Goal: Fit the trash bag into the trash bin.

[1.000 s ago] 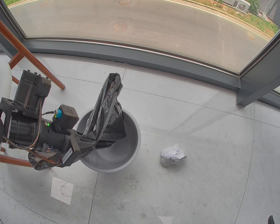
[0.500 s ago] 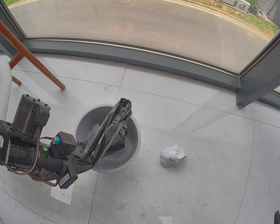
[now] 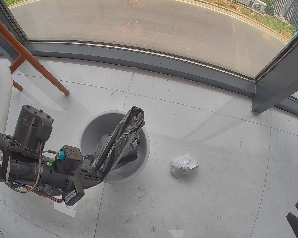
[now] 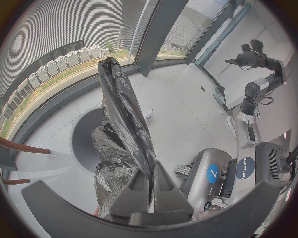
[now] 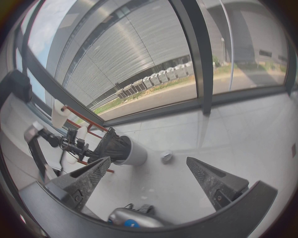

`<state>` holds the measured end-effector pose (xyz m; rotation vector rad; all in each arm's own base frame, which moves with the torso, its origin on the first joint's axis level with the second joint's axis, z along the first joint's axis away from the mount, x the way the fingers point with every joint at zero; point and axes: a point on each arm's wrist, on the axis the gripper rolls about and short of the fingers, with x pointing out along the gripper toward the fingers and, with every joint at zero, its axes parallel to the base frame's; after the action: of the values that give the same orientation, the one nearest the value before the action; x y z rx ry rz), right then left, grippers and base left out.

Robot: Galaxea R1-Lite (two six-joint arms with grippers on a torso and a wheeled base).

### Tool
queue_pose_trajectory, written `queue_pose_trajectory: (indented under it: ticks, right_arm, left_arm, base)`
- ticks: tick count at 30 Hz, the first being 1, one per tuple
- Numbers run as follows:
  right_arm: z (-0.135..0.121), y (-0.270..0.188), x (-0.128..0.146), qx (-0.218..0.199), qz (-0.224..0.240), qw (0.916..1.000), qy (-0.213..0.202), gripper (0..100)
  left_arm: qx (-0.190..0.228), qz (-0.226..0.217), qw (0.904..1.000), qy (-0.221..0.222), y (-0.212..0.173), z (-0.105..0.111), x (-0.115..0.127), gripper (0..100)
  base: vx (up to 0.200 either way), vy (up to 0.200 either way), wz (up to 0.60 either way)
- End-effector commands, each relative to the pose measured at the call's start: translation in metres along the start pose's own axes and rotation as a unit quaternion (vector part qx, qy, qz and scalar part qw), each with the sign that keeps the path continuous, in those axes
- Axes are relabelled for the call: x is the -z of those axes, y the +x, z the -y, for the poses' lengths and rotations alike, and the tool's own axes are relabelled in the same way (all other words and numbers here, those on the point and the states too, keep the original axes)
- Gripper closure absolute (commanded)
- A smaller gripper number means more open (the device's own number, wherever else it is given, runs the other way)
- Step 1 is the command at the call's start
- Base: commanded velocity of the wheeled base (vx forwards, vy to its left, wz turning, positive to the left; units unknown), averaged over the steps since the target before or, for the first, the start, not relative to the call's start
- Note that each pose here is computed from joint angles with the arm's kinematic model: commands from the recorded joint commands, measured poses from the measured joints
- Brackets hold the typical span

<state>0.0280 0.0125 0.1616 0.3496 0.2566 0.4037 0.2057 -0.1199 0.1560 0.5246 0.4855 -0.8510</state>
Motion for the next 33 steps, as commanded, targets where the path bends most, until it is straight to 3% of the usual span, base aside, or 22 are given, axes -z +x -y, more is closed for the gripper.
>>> queue_pose_trajectory:
  ticks: [1,8,16,33]
  right_arm:
    - [-0.01,0.039,-0.021,-0.011,-0.08,0.9963,0.03,0]
    - [-0.024,0.07,-0.035,-0.03,-0.128,0.9905,0.041,0]
    - [-0.054,0.101,-0.055,-0.066,-0.16,0.977,0.124,0]
    - [-0.077,0.152,-0.05,-0.064,-0.216,0.9688,0.103,0]
  left_arm:
    - [0.0,0.004,1.0,0.005,0.004,0.001,0.001,100]
    - [0.004,0.003,1.0,0.004,0.004,0.005,0.007,100]
    - [-0.003,0.001,1.0,0.004,0.008,0.004,0.007,100]
    - [0.012,-0.012,0.9998,0.008,0.019,0.008,0.011,100]
  base:
    - [0.0,0.0,0.0]
    - [0.0,0.0,0.0]
    - [0.0,0.0,0.0]
    - [0.0,0.0,0.0]
